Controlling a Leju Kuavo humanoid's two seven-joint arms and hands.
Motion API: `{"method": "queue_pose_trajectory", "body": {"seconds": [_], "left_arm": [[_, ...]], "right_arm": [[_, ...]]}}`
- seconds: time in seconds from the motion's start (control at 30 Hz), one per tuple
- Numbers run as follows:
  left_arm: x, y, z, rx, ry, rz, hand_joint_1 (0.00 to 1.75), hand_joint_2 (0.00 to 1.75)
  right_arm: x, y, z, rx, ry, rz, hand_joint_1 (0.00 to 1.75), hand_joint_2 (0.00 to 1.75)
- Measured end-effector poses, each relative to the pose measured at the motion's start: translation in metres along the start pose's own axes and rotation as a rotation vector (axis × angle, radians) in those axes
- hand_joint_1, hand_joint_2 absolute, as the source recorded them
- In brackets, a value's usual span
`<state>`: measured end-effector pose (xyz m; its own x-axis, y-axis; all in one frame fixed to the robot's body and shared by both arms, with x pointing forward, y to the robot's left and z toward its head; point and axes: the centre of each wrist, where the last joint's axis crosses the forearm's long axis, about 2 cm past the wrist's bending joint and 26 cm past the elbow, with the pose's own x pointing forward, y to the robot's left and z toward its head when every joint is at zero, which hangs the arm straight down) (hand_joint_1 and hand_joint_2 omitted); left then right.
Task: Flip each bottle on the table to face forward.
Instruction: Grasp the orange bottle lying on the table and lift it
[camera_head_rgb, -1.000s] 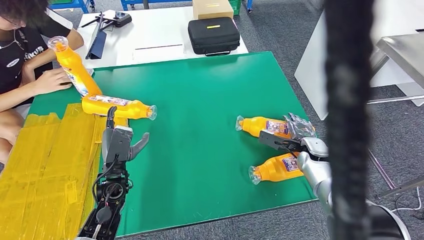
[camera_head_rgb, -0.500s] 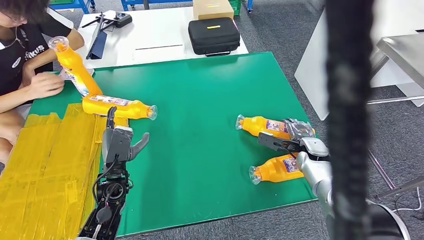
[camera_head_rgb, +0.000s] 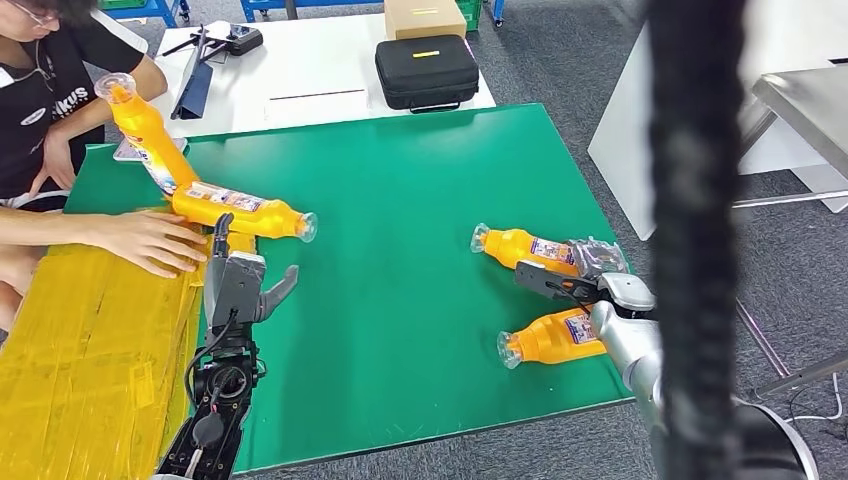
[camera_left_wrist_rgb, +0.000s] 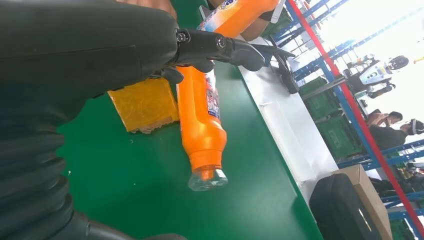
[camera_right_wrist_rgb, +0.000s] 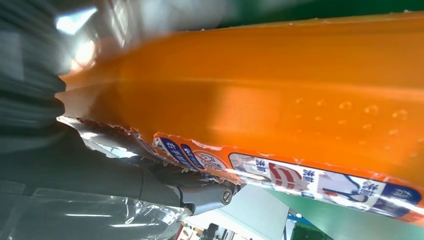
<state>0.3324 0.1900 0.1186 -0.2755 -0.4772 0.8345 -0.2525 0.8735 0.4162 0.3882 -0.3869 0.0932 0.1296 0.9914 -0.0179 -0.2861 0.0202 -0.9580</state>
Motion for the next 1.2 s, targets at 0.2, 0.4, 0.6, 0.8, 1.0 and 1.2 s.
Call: {"method": "queue_pose_trajectory", "body": {"seconds": [0.2, 0.4, 0.6, 0.8, 1.0, 1.2], "left_arm": [[0.0, 0.0, 0.0, 0.0, -0.001, 0.001, 0.0, 1.75], [0.002, 0.003, 0.005, 0.016, -0.018, 0.015, 0.0, 1.75], [0.008, 0.003, 0.005, 0.039, -0.048, 0.049, 0.0, 1.75], [0.012, 0.001, 0.005, 0.015, -0.056, 0.12, 0.0, 1.75], [0.028, -0.012, 0.005, -0.187, -0.074, 0.345, 0.0, 1.75], [0.043, -0.016, 0.002, -0.332, -0.112, 0.469, 0.0, 1.75]], "right_arm": [[0.002, 0.001, 0.001, -0.04, 0.004, 0.001, 1.75, 1.75], [0.014, 0.012, 0.012, -0.383, -0.028, -0.148, 1.75, 1.75], [0.03, -0.001, 0.021, -0.65, -0.06, -0.299, 1.75, 1.75], [0.04, -0.006, 0.031, -0.78, -0.188, -0.396, 1.75, 1.75], [0.071, -0.014, 0.042, -0.968, -0.273, -0.687, 1.75, 1.75], [0.096, -0.02, 0.044, -0.893, -0.355, -1.048, 1.75, 1.75]]}}
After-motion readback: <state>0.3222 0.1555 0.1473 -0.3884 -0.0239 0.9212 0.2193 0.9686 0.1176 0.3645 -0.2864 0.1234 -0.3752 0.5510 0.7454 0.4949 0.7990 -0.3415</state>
